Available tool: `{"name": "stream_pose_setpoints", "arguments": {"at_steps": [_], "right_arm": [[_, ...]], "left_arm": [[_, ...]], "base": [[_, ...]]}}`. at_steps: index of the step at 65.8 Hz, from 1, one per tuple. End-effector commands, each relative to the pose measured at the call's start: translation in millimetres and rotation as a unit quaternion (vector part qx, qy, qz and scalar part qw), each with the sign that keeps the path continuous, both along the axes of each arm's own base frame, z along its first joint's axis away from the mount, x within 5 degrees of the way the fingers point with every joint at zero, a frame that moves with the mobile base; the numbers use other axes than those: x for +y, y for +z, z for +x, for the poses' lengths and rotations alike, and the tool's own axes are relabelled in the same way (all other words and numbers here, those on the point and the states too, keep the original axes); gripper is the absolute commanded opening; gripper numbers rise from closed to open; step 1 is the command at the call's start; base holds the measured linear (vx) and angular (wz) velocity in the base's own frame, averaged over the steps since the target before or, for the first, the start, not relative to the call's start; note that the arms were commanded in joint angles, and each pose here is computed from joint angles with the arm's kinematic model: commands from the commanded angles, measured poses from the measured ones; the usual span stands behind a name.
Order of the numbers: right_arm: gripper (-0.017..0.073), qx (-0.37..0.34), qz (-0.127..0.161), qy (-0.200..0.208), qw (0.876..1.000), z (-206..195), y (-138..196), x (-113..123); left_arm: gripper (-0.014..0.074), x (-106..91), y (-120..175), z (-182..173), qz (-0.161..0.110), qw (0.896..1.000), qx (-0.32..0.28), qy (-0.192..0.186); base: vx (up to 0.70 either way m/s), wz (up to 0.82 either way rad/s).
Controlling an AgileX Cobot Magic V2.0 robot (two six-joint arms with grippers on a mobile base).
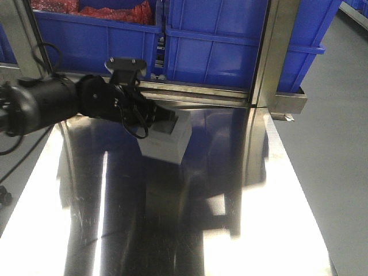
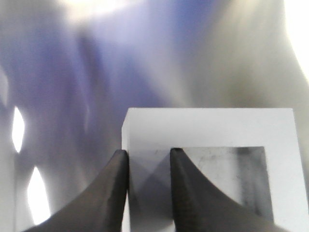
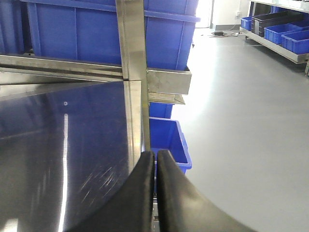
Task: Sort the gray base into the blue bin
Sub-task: 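Close the left gripper on the gray block and lift it up, then hold the gray block raised in the left gripper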
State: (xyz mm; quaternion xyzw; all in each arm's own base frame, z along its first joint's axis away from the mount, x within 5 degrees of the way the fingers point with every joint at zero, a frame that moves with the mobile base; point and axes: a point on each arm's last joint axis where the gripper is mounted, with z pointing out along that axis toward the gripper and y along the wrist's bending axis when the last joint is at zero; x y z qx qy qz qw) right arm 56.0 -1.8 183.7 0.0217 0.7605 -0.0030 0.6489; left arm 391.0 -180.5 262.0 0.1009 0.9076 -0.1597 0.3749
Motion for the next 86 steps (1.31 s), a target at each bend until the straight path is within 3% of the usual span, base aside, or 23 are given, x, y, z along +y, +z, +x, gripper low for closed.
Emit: {"name": "stream_pose_setpoints", "arguments": {"at_steps": [1, 18, 29, 47, 66, 86], "right_arm": [[-0.0005, -0.026, -0.009, 0.001, 1.000, 2.0, 4.9, -0.2], [-0.0005, -0.026, -0.009, 0.001, 1.000, 2.0, 4.9, -0.2], [-0.0005, -0.026, -0.009, 0.001, 1.000, 2.0, 4.9, -0.2], [-0.0005, -0.026, -0.009, 0.001, 1.000, 2.0, 4.9, -0.2], [-0.0005, -0.026, -0.009, 0.001, 1.000, 2.0, 4.9, -0.2], [-0.0005, -0.026, -0.009, 0.001, 1.000, 2.0, 4.9, -0.2]], "left_arm": [[-0.0008, 7.6, 61.5, -19.9, -0.059, 0.991, -0.119, 0.014], [-0.0008, 36.7, 83.4, -78.7, -0.082, 0.980, -0.178, 0.025], [-0.0008, 59.1, 94.6, -123.8, -0.104, 0.967, -0.232, 0.034], [-0.0007, 93.2, 87.1, -198.2, -0.119, 0.957, -0.264, 0.036], [-0.0006, 126.1, 78.2, -266.5, -0.160, 0.920, -0.355, 0.045], [-0.0006, 142.4, 75.8, -302.7, -0.184, 0.895, -0.405, 0.044]], "base": [[0.00, 0.00], [0.00, 0.00], [0.00, 0.00], [0.00, 0.00], [0.00, 0.00], [0.00, 0.00]]}}
